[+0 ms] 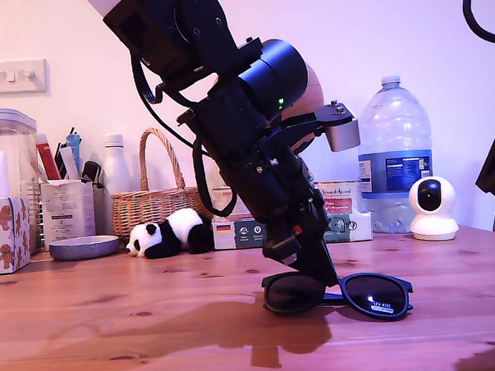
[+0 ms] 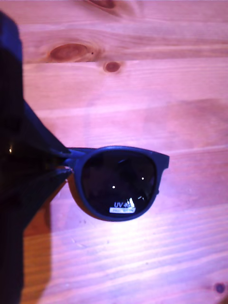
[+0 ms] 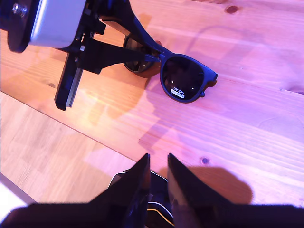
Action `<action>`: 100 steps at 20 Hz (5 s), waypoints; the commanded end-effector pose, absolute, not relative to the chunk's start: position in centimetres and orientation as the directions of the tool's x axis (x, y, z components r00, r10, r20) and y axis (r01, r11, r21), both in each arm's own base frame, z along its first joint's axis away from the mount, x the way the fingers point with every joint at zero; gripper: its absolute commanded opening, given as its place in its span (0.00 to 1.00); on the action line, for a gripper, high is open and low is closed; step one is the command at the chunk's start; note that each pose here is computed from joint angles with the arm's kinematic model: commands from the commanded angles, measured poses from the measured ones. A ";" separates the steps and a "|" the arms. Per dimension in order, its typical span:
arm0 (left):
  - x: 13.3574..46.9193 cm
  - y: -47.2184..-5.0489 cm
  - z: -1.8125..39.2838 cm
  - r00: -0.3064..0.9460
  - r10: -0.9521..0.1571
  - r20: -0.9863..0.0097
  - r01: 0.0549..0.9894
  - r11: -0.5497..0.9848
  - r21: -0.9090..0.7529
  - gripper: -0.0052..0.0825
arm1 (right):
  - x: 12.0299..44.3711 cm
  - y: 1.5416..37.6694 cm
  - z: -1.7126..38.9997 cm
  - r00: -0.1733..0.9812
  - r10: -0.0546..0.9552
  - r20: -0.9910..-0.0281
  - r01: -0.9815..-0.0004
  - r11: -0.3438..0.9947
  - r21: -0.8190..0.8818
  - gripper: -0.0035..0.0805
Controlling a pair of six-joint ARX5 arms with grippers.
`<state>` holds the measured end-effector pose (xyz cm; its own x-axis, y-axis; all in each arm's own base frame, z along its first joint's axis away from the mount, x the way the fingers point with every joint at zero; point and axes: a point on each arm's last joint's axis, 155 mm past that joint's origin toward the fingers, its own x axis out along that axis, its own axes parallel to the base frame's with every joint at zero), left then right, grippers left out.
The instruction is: Pick up the sunglasses and open them, then place them back on the table
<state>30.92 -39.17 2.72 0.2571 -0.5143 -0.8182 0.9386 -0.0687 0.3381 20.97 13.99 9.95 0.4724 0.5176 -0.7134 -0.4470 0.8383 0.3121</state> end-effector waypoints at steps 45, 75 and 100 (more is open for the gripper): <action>29.4 -34.4 8.8 0.387 -0.350 -0.853 0.909 -0.009 0.416 0.04 | 27.9 12.7 10.1 0.385 0.434 -0.815 -0.307 0.893 0.330 0.15; 27.5 -30.9 12.5 0.683 -0.571 -0.455 0.687 0.291 0.666 0.04 | 29.2 20.4 13.1 0.228 0.824 -0.519 -0.811 0.456 0.367 0.27; 26.8 -31.7 12.5 0.644 -0.614 -0.456 0.714 0.268 0.647 0.04 | 28.7 22.9 10.8 0.144 0.841 -0.521 -0.827 0.391 0.403 0.27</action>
